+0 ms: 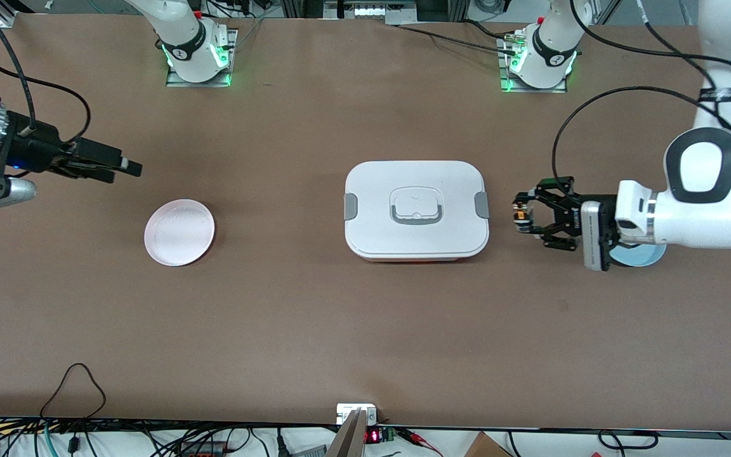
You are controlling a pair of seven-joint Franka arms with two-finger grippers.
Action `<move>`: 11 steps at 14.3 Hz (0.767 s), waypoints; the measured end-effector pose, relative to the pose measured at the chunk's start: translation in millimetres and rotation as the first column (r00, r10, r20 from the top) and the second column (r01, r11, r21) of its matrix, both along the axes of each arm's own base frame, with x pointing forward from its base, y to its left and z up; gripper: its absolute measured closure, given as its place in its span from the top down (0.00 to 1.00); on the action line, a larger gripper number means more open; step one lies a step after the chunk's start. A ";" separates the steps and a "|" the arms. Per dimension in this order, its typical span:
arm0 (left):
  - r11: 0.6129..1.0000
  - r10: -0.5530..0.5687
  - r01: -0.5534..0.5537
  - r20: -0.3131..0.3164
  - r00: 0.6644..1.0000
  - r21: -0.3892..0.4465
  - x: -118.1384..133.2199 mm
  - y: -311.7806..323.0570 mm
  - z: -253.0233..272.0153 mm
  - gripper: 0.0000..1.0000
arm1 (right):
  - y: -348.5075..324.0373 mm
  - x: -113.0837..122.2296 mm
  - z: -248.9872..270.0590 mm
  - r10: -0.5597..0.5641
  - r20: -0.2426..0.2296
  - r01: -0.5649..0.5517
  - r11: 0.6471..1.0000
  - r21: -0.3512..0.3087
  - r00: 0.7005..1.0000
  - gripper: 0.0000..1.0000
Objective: Transfer orange switch to right arm and place
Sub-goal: 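Carry the switch toward the middle while the right gripper reaches in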
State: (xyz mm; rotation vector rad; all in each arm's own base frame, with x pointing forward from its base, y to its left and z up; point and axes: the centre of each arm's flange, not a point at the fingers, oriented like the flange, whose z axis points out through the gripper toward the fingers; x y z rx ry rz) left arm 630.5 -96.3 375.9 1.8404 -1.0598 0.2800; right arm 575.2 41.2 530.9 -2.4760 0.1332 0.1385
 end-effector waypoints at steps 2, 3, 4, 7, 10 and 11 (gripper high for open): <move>0.992 -0.023 0.031 0.066 0.998 -0.123 2.4 -17.7 -7.6 0.72 | 11.9 -2.8 -12.4 -0.009 -0.026 0.012 0.993 0.114 1.000 1.00; 0.981 -0.025 0.047 0.119 0.993 -0.188 3.7 -29.0 -6.8 0.72 | 19.3 -3.8 -15.8 -0.010 -0.031 0.015 0.985 0.174 0.999 1.00; 0.967 -0.024 0.068 0.175 0.984 -0.247 4.4 -45.1 -5.4 0.72 | 27.1 -5.0 -19.0 -0.012 -0.042 0.021 0.971 0.237 0.999 1.00; 0.922 0.020 0.102 0.308 0.951 -0.375 2.0 -117.9 -12.2 0.72 | 58.2 -10.0 -38.1 -0.015 -0.094 0.056 0.890 0.453 0.995 1.00; 0.877 0.155 0.070 0.417 0.895 -0.475 -10.9 -205.2 -22.9 0.72 | 85.8 -9.8 -63.7 -0.019 -0.120 0.083 0.825 0.559 0.993 1.00; 0.866 0.198 0.049 0.431 0.880 -0.498 -17.9 -229.3 -25.1 0.72 | 91.1 -8.0 -71.5 -0.023 -0.132 0.096 0.810 0.578 0.991 1.00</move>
